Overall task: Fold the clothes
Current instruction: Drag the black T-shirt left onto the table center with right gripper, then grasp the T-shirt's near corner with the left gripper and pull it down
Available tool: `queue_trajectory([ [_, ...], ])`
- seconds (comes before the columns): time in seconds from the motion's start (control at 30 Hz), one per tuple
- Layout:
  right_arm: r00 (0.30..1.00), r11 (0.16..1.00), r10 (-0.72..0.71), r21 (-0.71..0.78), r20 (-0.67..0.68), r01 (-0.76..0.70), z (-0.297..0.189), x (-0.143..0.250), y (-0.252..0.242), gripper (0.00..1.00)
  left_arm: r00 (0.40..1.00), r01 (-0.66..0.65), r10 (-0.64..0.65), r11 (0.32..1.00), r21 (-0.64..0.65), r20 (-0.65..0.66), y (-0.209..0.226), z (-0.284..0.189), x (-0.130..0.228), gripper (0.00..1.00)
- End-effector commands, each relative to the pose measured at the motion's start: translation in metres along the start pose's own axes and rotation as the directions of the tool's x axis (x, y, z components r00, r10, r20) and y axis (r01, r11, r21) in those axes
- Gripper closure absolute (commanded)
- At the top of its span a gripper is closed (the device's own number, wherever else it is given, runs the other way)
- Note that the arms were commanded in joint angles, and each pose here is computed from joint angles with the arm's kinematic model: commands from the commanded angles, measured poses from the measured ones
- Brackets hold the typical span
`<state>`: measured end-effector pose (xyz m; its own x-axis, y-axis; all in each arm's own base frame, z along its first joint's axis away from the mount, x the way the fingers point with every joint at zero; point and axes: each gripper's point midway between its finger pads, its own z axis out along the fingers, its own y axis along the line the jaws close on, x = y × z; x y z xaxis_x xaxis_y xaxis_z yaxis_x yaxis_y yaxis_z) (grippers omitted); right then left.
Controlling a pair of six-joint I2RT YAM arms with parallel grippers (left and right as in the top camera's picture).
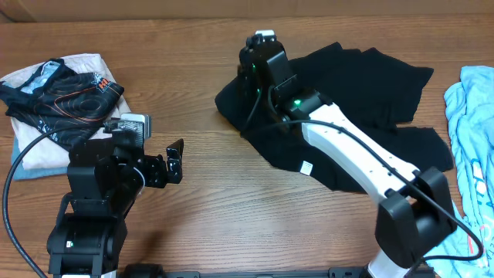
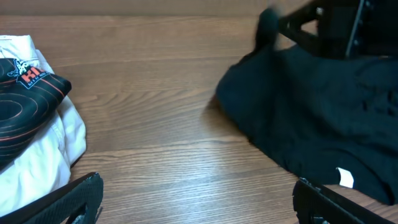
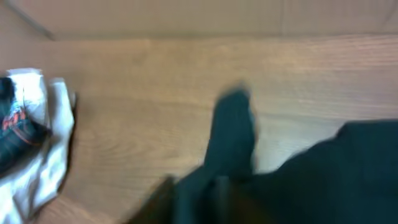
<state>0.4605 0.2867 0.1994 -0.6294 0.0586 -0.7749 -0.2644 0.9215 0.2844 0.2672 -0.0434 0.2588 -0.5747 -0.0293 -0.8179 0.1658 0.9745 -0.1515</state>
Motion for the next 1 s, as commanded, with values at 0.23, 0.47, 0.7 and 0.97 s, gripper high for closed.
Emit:
queue_trajectory([
  [0.23, 0.997, 0.965, 0.071, 0.255, -0.018, -0.064, -0.056, -0.037, -0.104, 0.00, 0.999, 0.015, -0.011, 0.998, 0.064, -0.053, -0.010, 0.017, -0.001, 0.00],
  [0.47, 0.978, 0.890, 0.190, 0.435, -0.082, -0.136, -0.137, -0.026, -0.179, 0.00, 0.981, 0.051, -0.022, 0.987, 0.150, -0.190, -0.024, 0.063, 0.018, 0.00],
  [0.7, 0.943, 0.821, 0.299, 0.544, -0.147, -0.175, -0.176, 0.000, -0.221, 0.00, 0.938, 0.065, 0.010, 0.977, 0.204, -0.348, -0.048, 0.125, 0.053, 0.00],
  [0.97, 0.914, 0.782, 0.358, 0.595, -0.188, -0.184, -0.191, 0.017, -0.239, 0.00, 0.895, 0.148, -0.028, 0.960, 0.237, -0.446, -0.068, 0.199, 0.094, 0.00],
])
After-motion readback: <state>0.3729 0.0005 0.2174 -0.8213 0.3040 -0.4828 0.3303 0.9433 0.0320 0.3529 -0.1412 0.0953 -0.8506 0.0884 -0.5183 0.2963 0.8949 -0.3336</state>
